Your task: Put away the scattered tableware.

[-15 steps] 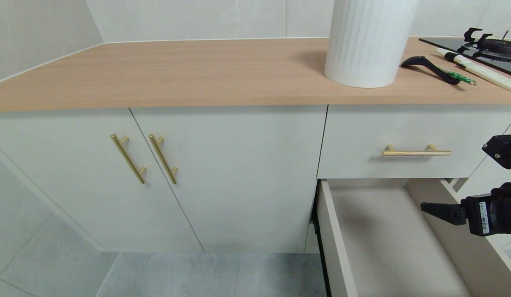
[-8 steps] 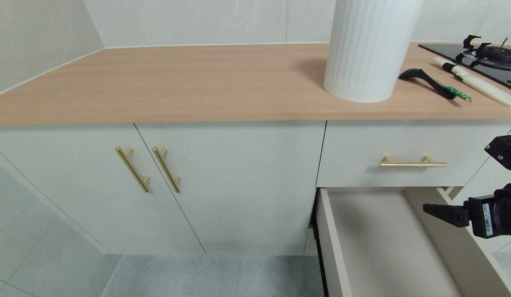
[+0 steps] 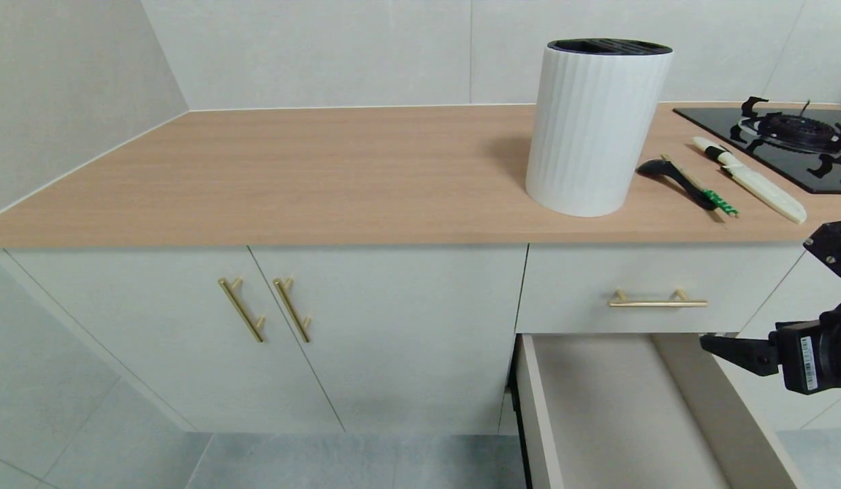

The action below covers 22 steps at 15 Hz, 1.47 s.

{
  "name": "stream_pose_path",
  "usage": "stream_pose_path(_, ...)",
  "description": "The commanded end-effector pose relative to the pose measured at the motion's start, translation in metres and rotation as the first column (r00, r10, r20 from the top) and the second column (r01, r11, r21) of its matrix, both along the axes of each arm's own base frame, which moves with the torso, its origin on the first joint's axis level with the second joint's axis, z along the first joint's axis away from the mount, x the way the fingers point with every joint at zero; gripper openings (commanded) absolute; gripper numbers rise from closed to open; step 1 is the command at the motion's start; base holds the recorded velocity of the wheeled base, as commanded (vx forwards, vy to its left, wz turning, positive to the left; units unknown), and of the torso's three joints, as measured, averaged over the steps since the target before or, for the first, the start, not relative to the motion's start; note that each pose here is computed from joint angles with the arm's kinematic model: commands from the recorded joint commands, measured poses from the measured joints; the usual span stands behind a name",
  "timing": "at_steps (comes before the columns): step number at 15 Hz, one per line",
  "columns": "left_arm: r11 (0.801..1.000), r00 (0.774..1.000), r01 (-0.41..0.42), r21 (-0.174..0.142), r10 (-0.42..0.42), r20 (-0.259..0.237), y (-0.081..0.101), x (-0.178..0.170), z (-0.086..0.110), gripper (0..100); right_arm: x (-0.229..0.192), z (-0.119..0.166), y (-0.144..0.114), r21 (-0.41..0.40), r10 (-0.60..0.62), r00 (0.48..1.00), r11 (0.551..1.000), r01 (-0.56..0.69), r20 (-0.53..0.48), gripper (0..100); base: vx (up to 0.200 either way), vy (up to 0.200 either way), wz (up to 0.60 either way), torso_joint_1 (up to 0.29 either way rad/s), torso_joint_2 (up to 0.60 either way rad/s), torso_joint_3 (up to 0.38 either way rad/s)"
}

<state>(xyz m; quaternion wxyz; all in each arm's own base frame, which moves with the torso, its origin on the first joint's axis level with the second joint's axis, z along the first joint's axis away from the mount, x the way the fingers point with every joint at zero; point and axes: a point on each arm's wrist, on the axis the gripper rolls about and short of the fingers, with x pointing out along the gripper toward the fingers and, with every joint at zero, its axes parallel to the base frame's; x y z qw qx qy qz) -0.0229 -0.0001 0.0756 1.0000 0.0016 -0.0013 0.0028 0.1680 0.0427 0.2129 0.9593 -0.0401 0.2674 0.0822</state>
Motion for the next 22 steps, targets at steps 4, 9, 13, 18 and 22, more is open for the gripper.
stream_pose_path(4, 1.0, 1.0, -0.001, 0.0, 0.001, -0.001, 0.0, 0.0, 0.0, 100, 0.032, 0.065, -0.002, -0.003, -0.033, 0.999, 0.999, 0.033, 0.033, 100, 0.0, 0.0, 0.0, 0.0, 0.0, 0.0)
stream_pose_path(9, 1.0, 1.0, -0.001, 0.0, 0.001, -0.001, 0.0, 0.0, 0.0, 100, 0.05, 0.088, 0.001, 0.004, -0.064, 0.998, 0.998, 0.064, 0.002, 100, 0.0, 0.0, 0.0, 0.0, 0.0, 0.0)
stream_pose_path(13, 1.0, 1.0, -0.001, 0.0, 0.001, -0.001, 0.0, 0.0, 0.0, 100, 0.094, 0.079, -0.016, -0.005, -0.17, 0.985, 0.986, 0.17, -0.03, 100, 0.0, 0.0, 0.0, 0.0, 0.0, 0.0)
stream_pose_path(18, 1.0, 1.0, -0.001, 0.0, 0.001, -0.001, 0.0, 0.0, 0.0, 100, 0.117, 0.067, -0.025, 0.002, -0.209, 0.978, 0.978, 0.209, 0.002, 100, 0.0, 0.0, 0.0, 0.0, 0.0, 0.0)
stream_pose_path(22, 1.0, 1.0, -0.001, 0.0, 0.001, -0.001, 0.0, 0.0, 0.0, 100, 0.134, 0.06, -0.027, 0.019, -0.22, 0.974, 0.975, 0.219, 0.047, 100, 0.0, 0.0, 0.0, 0.0, 0.0, 0.0)
